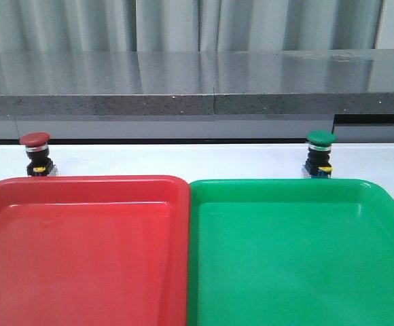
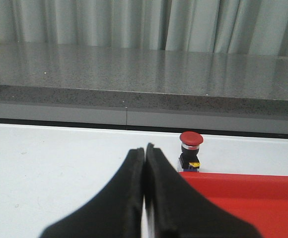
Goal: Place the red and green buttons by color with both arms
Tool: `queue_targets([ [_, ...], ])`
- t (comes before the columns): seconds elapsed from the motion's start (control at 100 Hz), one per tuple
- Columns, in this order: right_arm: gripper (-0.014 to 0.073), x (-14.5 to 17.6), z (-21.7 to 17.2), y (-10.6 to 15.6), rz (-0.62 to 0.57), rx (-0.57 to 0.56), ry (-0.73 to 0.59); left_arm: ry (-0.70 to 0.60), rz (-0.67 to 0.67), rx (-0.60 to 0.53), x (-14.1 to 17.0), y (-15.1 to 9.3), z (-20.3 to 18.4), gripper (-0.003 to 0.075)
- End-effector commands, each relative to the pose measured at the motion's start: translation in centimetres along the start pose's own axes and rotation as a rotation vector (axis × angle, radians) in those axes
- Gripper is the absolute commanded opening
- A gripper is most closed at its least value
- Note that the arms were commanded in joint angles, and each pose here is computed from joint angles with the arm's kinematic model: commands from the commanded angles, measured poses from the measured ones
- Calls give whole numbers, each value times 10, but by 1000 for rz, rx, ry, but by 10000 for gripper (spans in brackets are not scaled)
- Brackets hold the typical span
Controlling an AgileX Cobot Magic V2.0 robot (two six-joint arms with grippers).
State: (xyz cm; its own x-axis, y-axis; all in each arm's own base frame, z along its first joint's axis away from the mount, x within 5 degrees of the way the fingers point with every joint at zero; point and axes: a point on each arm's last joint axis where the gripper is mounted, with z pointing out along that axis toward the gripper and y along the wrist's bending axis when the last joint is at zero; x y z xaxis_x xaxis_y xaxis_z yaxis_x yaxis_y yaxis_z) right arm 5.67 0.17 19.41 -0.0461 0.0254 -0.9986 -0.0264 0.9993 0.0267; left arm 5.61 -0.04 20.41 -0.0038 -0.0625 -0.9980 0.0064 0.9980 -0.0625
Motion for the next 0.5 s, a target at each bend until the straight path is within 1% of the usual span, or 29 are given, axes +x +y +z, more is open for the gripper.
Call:
queue_targets([
  [0.0, -66, -13, -3, 0, -3, 6, -118, -66, -21, 3, 5, 0, -1, -19],
  [0.37, -66, -13, -3, 0, -3, 6, -118, -67, -21, 3, 5, 0, -1, -19],
  [0.49, -66, -13, -3, 0, -3, 6, -118, -95, -37, 6, -5, 0, -2, -19],
])
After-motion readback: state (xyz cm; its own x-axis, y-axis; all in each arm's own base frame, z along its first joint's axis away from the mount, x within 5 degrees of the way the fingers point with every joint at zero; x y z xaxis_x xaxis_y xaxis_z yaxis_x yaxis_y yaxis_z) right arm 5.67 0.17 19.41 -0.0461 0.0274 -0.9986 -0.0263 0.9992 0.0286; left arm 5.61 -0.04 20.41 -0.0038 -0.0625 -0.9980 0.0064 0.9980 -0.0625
